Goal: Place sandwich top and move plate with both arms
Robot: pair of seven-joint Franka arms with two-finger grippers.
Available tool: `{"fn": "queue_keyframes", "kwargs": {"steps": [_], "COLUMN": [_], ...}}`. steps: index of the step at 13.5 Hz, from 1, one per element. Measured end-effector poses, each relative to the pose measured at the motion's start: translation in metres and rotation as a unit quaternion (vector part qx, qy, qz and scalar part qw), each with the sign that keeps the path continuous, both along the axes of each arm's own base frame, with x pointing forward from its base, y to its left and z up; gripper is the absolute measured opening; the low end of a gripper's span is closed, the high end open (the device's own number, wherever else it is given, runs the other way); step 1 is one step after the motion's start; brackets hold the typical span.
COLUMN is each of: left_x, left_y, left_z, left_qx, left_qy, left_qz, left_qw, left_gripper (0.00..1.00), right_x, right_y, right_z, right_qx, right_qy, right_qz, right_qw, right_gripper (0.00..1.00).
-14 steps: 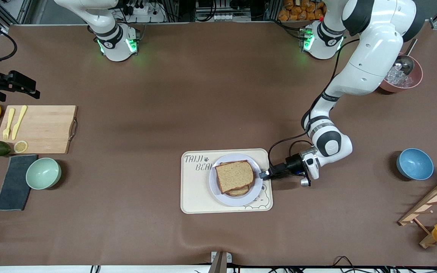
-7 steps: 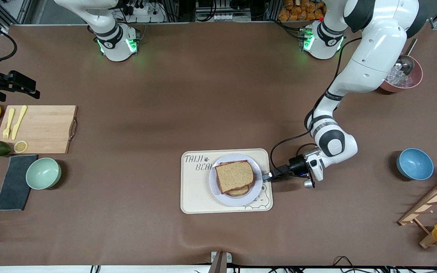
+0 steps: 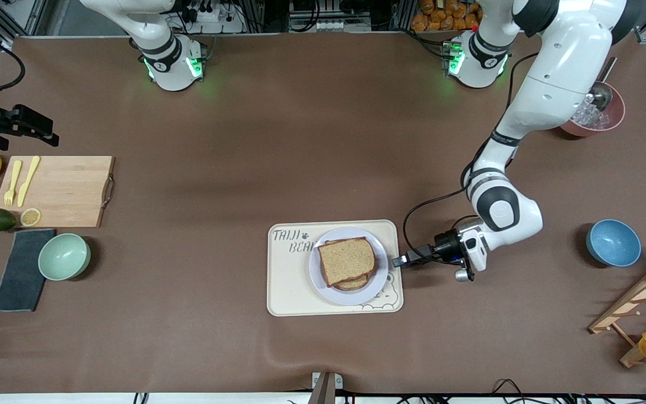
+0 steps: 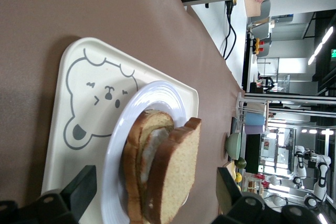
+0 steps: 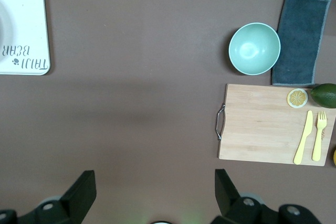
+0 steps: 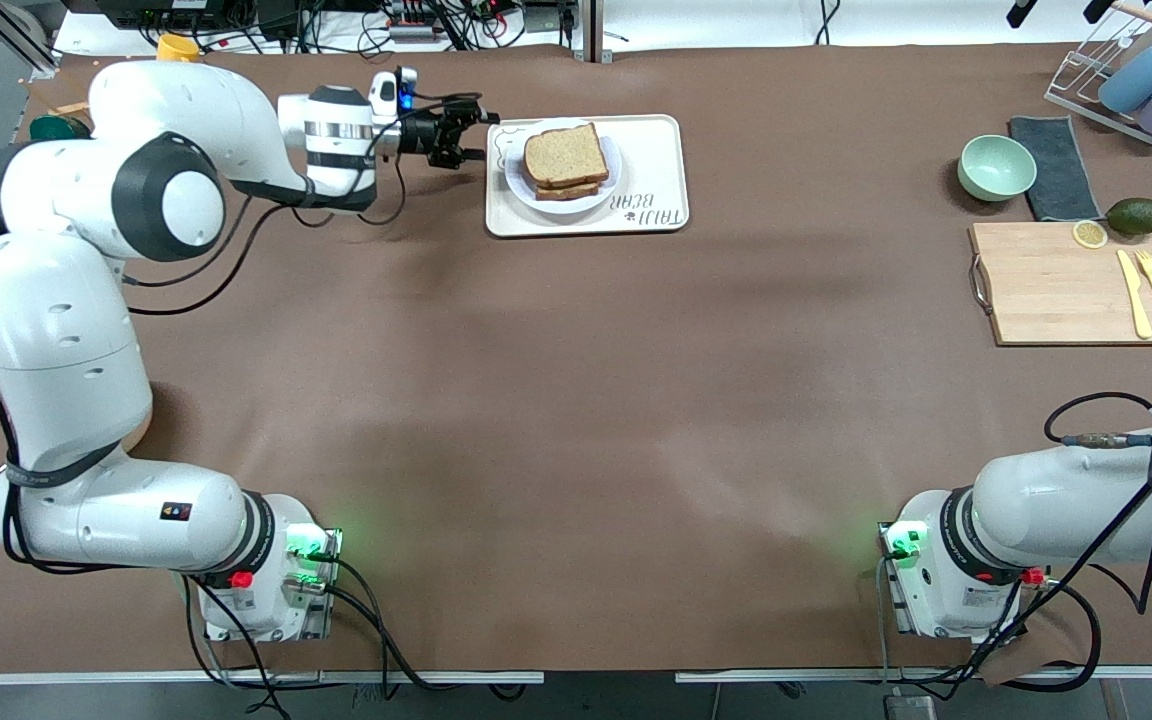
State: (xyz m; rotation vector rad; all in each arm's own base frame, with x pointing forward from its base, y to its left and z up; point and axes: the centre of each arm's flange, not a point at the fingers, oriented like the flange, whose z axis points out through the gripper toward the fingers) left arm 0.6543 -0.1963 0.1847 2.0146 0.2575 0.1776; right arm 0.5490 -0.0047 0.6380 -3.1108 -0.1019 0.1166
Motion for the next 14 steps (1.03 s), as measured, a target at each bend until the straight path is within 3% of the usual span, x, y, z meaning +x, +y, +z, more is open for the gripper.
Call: {"fn": "queue_keyframes", "kwargs": {"steps": [3, 7, 14], "left_x": [0.006, 0.014, 0.017], "left_y": [0.005, 0.017, 0.021], "left_z": [0.03, 0.071, 0.149], "left_qx": [0.038, 0.118, 0.28], "left_qy": [0.006, 0.025, 0.023], "left_qz": [-0.023, -0.048, -0.084], "left_qw": [0.999, 0.992, 0.956], "left_gripper": [1.0, 1.0, 1.0], "right_x": [0.0, 0.0, 0.0], "right_y": [0.0, 0.0, 0.0], "right_z": [0.0, 0.0, 0.0], "right_qx": [0.0, 0.0, 0.0], "right_qy": [0.0, 0.0, 0.0], "right_qz": [0.0, 0.0, 0.0], "right_qw": [1.0, 1.0, 1.0], "right_gripper": [1.0, 1.0, 1.0]}}
